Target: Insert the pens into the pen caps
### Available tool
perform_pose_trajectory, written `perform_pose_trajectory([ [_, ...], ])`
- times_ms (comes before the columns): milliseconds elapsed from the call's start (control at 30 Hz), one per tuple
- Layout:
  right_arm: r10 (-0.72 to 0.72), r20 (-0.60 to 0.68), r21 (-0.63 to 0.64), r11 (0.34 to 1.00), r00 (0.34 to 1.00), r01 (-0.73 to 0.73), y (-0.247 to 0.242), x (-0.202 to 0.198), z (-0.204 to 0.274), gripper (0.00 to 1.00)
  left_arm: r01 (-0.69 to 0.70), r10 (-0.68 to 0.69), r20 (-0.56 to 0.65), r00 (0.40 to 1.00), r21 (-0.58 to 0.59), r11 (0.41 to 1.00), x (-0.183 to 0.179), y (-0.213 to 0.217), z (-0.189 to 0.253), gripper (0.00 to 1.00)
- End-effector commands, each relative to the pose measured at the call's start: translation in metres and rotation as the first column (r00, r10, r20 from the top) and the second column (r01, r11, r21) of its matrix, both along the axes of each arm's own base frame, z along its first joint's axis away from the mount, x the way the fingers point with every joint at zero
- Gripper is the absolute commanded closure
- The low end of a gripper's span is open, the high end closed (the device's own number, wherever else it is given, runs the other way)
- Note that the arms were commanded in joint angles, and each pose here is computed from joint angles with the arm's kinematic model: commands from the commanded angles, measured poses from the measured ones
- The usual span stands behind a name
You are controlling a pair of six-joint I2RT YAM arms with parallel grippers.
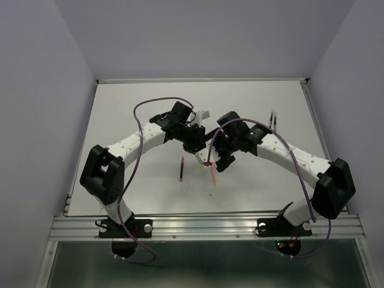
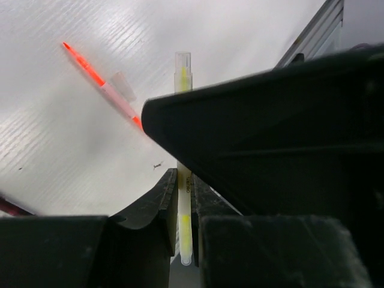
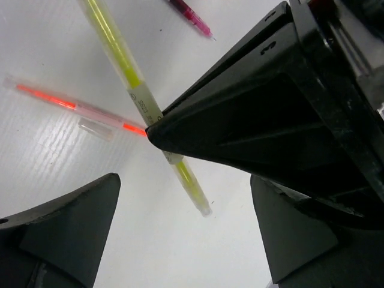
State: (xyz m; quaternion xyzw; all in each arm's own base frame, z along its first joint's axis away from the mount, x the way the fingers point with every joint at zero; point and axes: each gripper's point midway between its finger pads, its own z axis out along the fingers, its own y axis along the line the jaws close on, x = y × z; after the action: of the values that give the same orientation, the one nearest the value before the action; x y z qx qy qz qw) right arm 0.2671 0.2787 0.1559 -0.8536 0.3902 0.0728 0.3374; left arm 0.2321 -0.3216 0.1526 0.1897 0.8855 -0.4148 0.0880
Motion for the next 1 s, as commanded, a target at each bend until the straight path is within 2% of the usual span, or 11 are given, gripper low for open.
perform_pose_trajectory([
  [0, -0.015, 0.069, 0.073, 0.997, 0.998, 0.010, 0.017, 0.014, 0.014, 0.00, 0.057, -0.056, 0.073, 0.996, -0.016, 0.998, -0.002, -0.004, 0.005, 1.00],
  [367, -0.225, 0.151, 0.120, 0.971, 0.963, 0.208, -0.024, 0.050, 0.051, 0.00, -0.066, 0.053, 0.175, 0.983, 0.070, 0.995, 0.030, 0.006, 0.002, 1.00],
  [567, -0.528, 0.093, 0.395, 0.798, 0.844, 0.455, -0.094, 0.095, 0.089, 0.00, -0.291, 0.266, 0.325, 0.908, 0.031, 0.956, 0.085, 0.014, 0.042, 1.00],
  [633, -0.657, 0.087, 0.591, 0.639, 0.749, 0.492, -0.116, 0.112, 0.132, 0.00, -0.383, 0.355, 0.372, 0.858, 0.003, 0.924, 0.107, 0.015, 0.062, 1.00],
  [667, -0.749, -0.026, 0.639, 0.497, 0.662, 0.587, -0.132, 0.117, 0.124, 0.00, -0.452, 0.413, 0.410, 0.813, -0.001, 0.892, 0.123, 0.020, 0.069, 1.00],
  [733, -0.816, -0.138, 0.772, 0.267, 0.561, 0.577, -0.153, 0.130, 0.161, 0.00, -0.506, 0.475, 0.436, 0.765, -0.050, 0.861, 0.147, 0.013, 0.087, 1.00],
  [767, -0.865, -0.253, 0.781, 0.081, 0.433, 0.619, -0.178, 0.139, 0.164, 0.00, -0.546, 0.518, 0.436, 0.736, -0.071, 0.835, 0.159, 0.011, 0.093, 1.00],
  [800, -0.825, -0.456, 0.759, -0.165, 0.333, 0.630, -0.199, 0.147, 0.175, 0.00, -0.554, 0.524, 0.419, 0.742, -0.057, 0.830, 0.169, 0.003, 0.082, 1.00],
  [833, -0.767, -0.626, 0.671, -0.441, 0.137, 0.596, -0.231, 0.158, 0.164, 0.00, -0.558, 0.547, 0.417, 0.726, -0.108, 0.823, 0.179, -0.008, 0.099, 1.00],
  [900, -0.653, -0.753, 0.556, -0.699, -0.085, 0.450, -0.272, 0.164, 0.150, 0.00, -0.559, 0.553, 0.406, 0.728, -0.116, 0.821, 0.190, -0.022, 0.097, 1.00],
  [967, -0.567, -0.769, 0.455, -0.810, -0.296, 0.369, -0.298, 0.163, 0.133, 0.00, -0.563, 0.557, 0.400, 0.728, -0.115, 0.818, 0.207, -0.041, 0.091, 1.00],
])
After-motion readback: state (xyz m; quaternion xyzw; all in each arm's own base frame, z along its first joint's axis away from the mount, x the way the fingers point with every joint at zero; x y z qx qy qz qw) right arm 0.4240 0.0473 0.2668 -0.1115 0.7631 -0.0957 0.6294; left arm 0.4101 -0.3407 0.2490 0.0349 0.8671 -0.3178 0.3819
